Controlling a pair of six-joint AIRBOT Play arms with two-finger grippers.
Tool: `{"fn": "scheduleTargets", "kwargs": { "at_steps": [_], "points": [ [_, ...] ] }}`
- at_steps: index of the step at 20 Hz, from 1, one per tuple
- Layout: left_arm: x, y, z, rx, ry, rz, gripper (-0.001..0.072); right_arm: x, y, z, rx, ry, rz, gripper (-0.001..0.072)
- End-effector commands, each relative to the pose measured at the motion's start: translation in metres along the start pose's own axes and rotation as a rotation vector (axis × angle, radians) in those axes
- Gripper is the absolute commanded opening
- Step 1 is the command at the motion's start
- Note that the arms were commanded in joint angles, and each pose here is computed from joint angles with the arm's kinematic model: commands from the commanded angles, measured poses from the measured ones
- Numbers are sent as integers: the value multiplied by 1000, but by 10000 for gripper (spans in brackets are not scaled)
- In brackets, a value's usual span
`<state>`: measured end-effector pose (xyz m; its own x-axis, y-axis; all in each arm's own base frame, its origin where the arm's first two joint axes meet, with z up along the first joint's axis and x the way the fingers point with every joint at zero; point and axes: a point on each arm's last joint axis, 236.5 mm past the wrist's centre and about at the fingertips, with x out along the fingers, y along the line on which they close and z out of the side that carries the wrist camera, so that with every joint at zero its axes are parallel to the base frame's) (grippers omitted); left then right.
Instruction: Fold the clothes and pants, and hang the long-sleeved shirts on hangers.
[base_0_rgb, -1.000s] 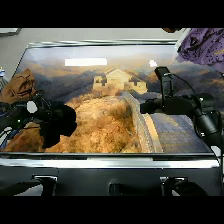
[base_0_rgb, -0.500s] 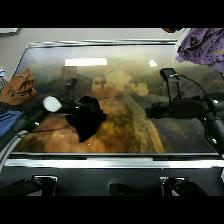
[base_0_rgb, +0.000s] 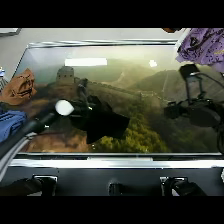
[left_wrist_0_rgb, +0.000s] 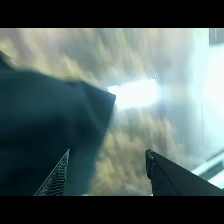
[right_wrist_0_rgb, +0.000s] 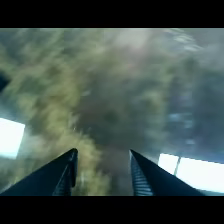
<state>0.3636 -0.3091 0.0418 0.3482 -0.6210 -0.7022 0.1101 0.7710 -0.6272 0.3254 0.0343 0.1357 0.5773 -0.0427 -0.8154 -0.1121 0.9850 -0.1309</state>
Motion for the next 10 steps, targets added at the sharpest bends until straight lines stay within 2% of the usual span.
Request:
{"fn": "scheduleTargets", "kwargs": {
  "at_steps": [1, 2, 4, 6, 8, 10],
  "points": [
    [-73, 45, 48, 23, -110, 84, 549, 29, -31, -2, 302, -4, -7, 427],
    [-92, 60, 58, 16, -134, 111, 549, 48, -19, -13, 421, 59, 93, 438],
    [-119, 90, 68, -26, -155, 153, 548, 79, 34, -29, 610, 215, 399, 450],
    [-132, 114, 76, -79, -171, 182, 548, 93, 87, -29, 648, 310, 642, 560],
    [-141, 128, 83, -112, -194, 199, 547, 115, 123, -33, 600, 359, 717, 558],
    [-146, 136, 86, -129, -207, 207, 547, 142, 144, -39, 574, 373, 698, 559]
  ]
}}
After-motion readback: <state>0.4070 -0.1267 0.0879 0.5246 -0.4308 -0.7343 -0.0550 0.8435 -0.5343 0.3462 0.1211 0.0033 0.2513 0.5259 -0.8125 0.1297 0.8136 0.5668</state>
